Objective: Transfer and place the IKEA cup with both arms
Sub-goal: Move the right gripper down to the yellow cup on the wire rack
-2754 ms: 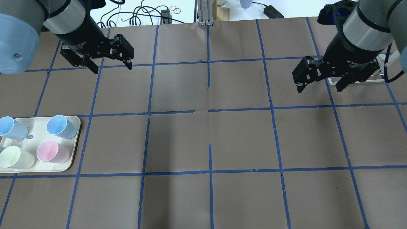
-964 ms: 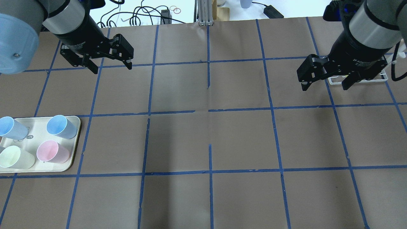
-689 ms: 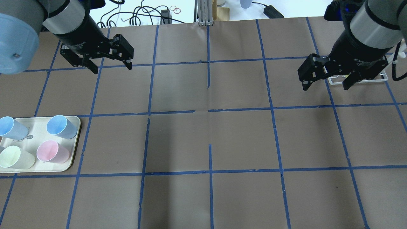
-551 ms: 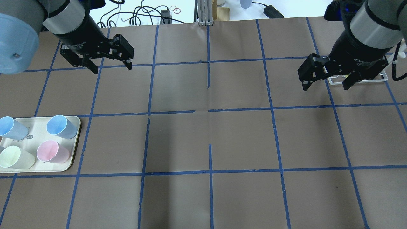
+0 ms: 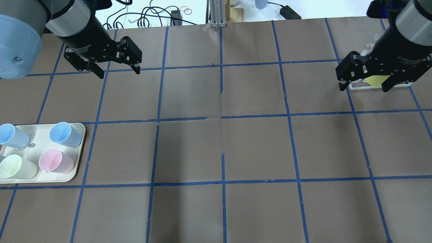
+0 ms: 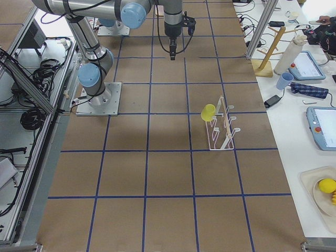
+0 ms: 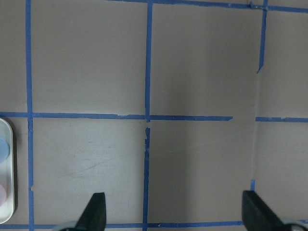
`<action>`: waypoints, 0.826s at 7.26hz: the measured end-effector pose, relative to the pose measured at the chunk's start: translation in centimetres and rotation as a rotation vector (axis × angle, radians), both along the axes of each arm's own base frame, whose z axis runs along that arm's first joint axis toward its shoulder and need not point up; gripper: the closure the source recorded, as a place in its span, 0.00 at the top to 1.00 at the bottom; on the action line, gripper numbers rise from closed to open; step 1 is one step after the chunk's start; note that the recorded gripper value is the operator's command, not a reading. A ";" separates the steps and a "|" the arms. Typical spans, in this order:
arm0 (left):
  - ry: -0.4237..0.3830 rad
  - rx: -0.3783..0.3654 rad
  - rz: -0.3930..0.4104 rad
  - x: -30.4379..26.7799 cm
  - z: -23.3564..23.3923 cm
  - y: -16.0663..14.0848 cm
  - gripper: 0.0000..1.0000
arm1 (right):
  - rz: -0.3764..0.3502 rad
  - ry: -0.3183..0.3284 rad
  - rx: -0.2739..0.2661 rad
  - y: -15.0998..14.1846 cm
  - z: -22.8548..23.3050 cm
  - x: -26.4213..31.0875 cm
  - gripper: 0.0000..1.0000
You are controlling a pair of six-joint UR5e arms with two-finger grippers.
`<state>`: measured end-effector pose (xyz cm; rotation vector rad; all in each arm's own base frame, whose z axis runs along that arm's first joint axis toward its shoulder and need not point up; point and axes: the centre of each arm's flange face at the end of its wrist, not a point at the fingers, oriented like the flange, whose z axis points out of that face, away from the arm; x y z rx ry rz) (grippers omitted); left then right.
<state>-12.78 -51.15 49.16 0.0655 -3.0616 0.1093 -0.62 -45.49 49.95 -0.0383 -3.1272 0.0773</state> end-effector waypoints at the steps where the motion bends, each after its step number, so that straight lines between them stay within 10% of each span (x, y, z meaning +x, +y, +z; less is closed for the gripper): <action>1: 0.000 0.000 0.000 0.0 0.0 0.0 1.00 | 0.041 0.016 -0.024 -1.4 -0.7 -2.7 1.00; 6: 0.000 0.000 0.000 0.0 0.0 0.0 1.00 | 0.228 0.072 -0.080 -8.7 -8.2 -13.5 1.00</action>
